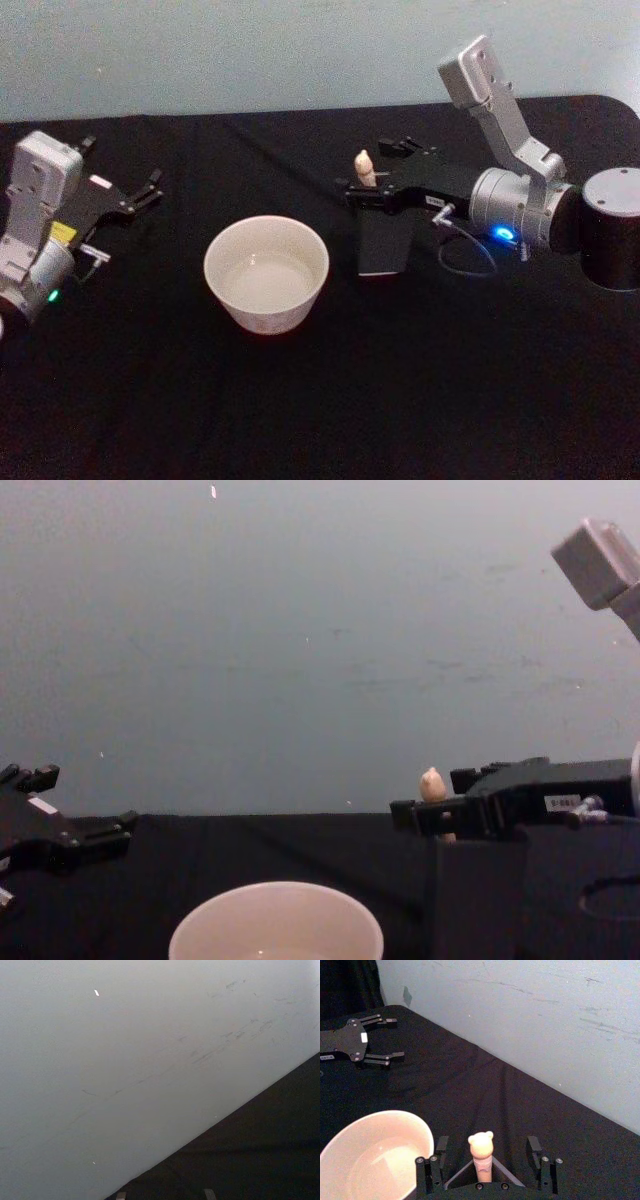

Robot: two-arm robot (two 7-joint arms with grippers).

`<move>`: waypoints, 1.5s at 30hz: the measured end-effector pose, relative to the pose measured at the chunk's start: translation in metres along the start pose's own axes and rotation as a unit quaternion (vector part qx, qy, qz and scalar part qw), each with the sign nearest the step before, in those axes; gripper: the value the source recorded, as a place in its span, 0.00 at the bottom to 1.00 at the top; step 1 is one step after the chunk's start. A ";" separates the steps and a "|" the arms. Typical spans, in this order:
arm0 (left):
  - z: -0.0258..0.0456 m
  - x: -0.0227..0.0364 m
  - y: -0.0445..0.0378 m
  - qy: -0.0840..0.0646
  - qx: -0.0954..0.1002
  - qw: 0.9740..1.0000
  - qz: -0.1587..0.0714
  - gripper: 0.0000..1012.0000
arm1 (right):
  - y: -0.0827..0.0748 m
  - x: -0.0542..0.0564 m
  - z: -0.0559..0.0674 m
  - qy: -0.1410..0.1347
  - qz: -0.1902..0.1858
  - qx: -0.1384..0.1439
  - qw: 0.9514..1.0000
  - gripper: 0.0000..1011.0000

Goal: Pick up the stirring spoon with one hand, stir inside the cup, then place it back in its original position.

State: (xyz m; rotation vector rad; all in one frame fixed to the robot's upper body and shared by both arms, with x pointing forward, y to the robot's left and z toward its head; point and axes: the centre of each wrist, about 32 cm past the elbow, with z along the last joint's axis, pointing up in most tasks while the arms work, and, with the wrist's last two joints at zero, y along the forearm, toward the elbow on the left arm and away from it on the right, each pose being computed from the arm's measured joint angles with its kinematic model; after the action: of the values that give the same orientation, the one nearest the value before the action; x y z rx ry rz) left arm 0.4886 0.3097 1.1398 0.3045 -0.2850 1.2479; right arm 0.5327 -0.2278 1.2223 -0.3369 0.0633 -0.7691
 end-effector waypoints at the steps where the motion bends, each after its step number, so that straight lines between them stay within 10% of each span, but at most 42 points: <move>1: 0.0000 0.0000 0.0000 0.000 0.000 1.000 0.000 0.99 | 0.000 0.000 0.000 0.000 0.000 0.000 1.000 0.97; 25: 0.0000 0.0000 0.0000 0.000 0.000 1.000 0.000 0.99 | 0.000 0.000 0.000 0.002 0.000 0.000 1.000 0.26; 45: 0.0000 0.0000 0.0000 0.000 0.000 1.000 0.000 0.99 | -0.017 0.001 0.009 0.014 -0.001 0.035 0.999 0.21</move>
State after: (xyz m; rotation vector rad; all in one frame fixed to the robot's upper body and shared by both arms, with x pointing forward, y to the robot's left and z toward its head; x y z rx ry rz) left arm 0.4886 0.3097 1.1398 0.3044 -0.2851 1.2480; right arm 0.5238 -0.2371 1.2367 -0.2601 0.0618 -0.7766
